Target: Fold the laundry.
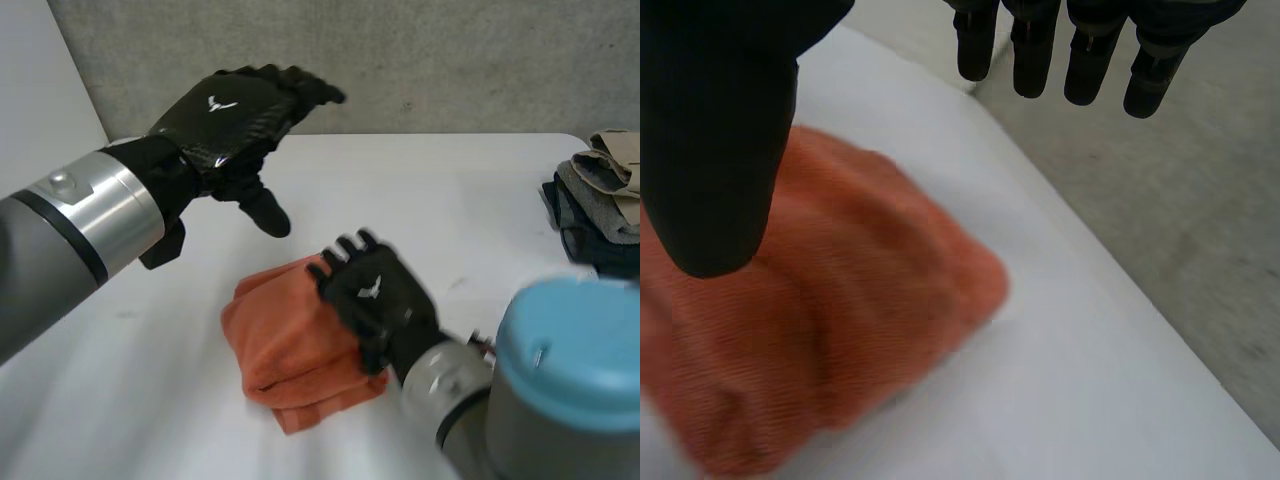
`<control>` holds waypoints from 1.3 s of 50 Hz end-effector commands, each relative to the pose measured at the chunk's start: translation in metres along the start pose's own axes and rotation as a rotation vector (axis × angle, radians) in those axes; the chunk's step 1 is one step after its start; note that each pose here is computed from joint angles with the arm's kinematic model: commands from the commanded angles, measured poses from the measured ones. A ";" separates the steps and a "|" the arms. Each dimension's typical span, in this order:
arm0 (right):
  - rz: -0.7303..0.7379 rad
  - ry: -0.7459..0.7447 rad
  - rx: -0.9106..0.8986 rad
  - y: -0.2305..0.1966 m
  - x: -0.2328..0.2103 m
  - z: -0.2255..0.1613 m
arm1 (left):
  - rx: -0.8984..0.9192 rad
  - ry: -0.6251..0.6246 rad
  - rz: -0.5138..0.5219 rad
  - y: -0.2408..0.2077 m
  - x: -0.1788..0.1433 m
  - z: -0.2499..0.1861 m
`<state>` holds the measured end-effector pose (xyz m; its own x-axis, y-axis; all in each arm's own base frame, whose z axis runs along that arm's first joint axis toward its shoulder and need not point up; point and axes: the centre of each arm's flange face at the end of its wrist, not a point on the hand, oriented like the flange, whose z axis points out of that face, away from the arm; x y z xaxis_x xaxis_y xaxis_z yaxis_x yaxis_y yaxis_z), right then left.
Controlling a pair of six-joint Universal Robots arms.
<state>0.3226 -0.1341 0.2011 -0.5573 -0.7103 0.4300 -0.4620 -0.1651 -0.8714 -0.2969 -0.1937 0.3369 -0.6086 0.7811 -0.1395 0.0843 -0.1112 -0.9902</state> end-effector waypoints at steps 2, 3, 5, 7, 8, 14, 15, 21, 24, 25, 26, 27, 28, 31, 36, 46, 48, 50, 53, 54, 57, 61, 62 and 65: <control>-0.042 -0.037 0.028 0.036 -0.044 -0.006 | 0.009 0.203 -0.043 -0.007 0.015 -0.003; -0.041 -0.035 0.029 0.039 -0.045 -0.004 | 0.005 0.210 -0.048 -0.006 0.016 -0.003; -0.032 -0.032 0.034 0.043 -0.049 -0.002 | 0.002 0.224 -0.056 -0.005 0.018 -0.002; -0.022 -0.029 0.038 0.051 -0.053 0.004 | -0.003 0.231 -0.063 -0.003 0.019 -0.002; -0.018 -0.028 0.039 0.053 -0.054 0.006 | -0.004 0.233 -0.063 -0.003 0.020 -0.002; -0.004 -0.010 0.082 0.064 -0.061 0.020 | -0.024 0.249 -0.068 0.005 0.026 -0.002; -0.004 -0.008 0.089 0.065 -0.062 0.020 | -0.024 0.251 -0.068 0.005 0.027 -0.003; -0.021 0.009 0.125 0.071 -0.067 0.029 | -0.021 0.249 -0.072 0.010 0.028 -0.001; -0.036 0.016 0.131 0.074 -0.068 0.032 | -0.016 0.245 -0.069 0.010 0.028 -0.001; -0.049 0.021 0.137 0.074 -0.068 0.033 | -0.014 0.243 -0.067 0.010 0.028 -0.001; -0.053 0.024 0.139 0.075 -0.068 0.034 | -0.014 0.243 -0.067 0.010 0.028 -0.001; -0.059 0.026 0.141 0.075 -0.069 0.035 | -0.012 0.243 -0.067 0.010 0.028 -0.001; -0.071 0.033 0.145 0.076 -0.069 0.038 | -0.011 0.243 -0.067 0.010 0.028 -0.001; -0.080 0.048 0.149 0.076 -0.068 0.041 | -0.011 0.243 -0.067 0.009 0.028 -0.001; -0.079 0.084 0.165 0.073 -0.065 0.054 | -0.014 0.240 -0.070 0.011 0.027 -0.001; -0.078 0.101 0.171 0.073 -0.061 0.078 | -0.021 0.231 -0.075 0.014 0.024 -0.001; -0.077 0.105 0.174 0.073 -0.060 0.082 | -0.022 0.231 -0.076 0.014 0.024 -0.002; -0.072 0.114 0.187 0.071 -0.056 0.088 | -0.024 0.229 -0.075 0.015 0.023 -0.002; -0.066 0.132 0.227 0.064 -0.048 0.094 | -0.025 0.226 -0.076 0.015 0.021 -0.001; -0.063 0.136 0.243 0.061 -0.045 0.096 | -0.023 0.224 -0.075 0.014 0.021 -0.001; -0.044 0.166 0.302 0.048 -0.033 0.102 | -0.020 0.216 -0.073 0.014 0.018 -0.001; -0.001 0.210 0.355 0.031 -0.014 0.108 | -0.007 0.208 -0.065 0.009 0.016 -0.003; 0.009 0.218 0.362 0.029 -0.010 0.109 | -0.003 0.206 -0.064 0.008 0.015 -0.003; 0.039 0.254 0.381 0.016 0.011 0.112 | 0.014 0.200 -0.055 0.002 0.013 -0.004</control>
<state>0.3896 -0.1965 0.1309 -0.6813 -0.5709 0.4581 -0.2512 -0.4054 -0.8789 -0.3049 -0.1800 0.3235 -0.4326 0.8990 -0.0674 0.0585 -0.0466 -0.9972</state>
